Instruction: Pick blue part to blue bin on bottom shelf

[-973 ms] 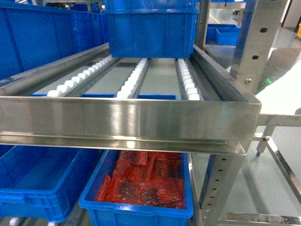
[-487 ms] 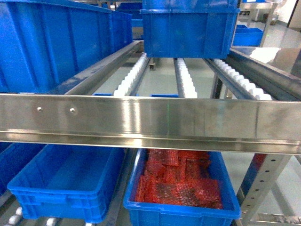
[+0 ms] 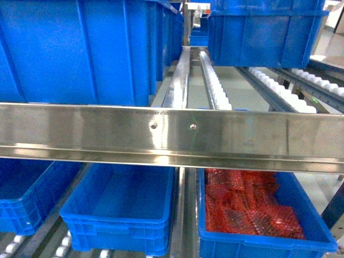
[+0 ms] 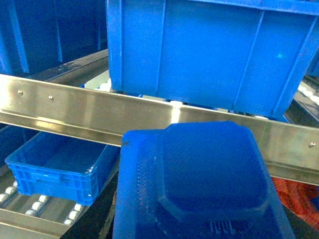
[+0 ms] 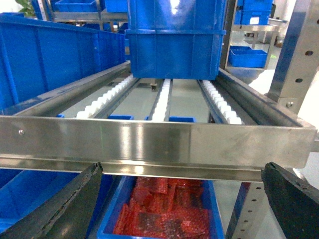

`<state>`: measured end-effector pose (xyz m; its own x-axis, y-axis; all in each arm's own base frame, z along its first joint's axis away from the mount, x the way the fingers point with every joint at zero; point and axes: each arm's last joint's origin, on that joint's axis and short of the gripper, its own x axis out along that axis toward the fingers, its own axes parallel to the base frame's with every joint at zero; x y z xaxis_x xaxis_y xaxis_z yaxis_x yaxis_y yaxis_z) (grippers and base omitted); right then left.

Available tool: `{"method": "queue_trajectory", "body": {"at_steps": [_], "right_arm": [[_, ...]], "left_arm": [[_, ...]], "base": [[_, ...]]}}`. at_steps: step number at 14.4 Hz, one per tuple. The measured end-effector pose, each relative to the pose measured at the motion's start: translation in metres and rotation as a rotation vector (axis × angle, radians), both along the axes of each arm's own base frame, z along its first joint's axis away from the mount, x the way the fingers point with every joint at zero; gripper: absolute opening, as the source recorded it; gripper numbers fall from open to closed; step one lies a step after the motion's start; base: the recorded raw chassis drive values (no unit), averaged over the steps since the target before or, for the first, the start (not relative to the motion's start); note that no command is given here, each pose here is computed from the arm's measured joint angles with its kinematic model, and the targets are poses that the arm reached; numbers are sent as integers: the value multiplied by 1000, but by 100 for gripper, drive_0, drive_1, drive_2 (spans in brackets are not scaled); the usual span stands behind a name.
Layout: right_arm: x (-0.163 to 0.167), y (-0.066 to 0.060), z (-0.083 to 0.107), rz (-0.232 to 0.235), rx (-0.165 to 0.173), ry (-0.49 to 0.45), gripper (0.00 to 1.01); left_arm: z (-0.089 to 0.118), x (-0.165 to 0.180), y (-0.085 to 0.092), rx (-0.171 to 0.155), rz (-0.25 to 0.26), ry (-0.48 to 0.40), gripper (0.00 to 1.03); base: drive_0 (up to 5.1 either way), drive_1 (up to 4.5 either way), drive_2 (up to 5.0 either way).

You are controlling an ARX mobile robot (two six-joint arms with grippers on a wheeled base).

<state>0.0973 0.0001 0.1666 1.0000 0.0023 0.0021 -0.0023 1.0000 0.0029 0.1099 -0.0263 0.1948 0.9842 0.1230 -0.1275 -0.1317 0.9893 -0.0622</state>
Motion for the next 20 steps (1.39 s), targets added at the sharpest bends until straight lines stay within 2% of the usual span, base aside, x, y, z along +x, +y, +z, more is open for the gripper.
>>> {"method": "queue_trajectory", "body": {"at_steps": [20], "right_arm": [[0,0,0,-2,-1,1,98]], "left_arm": [[0,0,0,-1,-4,-1,44]], "base": [[0,0,0]]}}
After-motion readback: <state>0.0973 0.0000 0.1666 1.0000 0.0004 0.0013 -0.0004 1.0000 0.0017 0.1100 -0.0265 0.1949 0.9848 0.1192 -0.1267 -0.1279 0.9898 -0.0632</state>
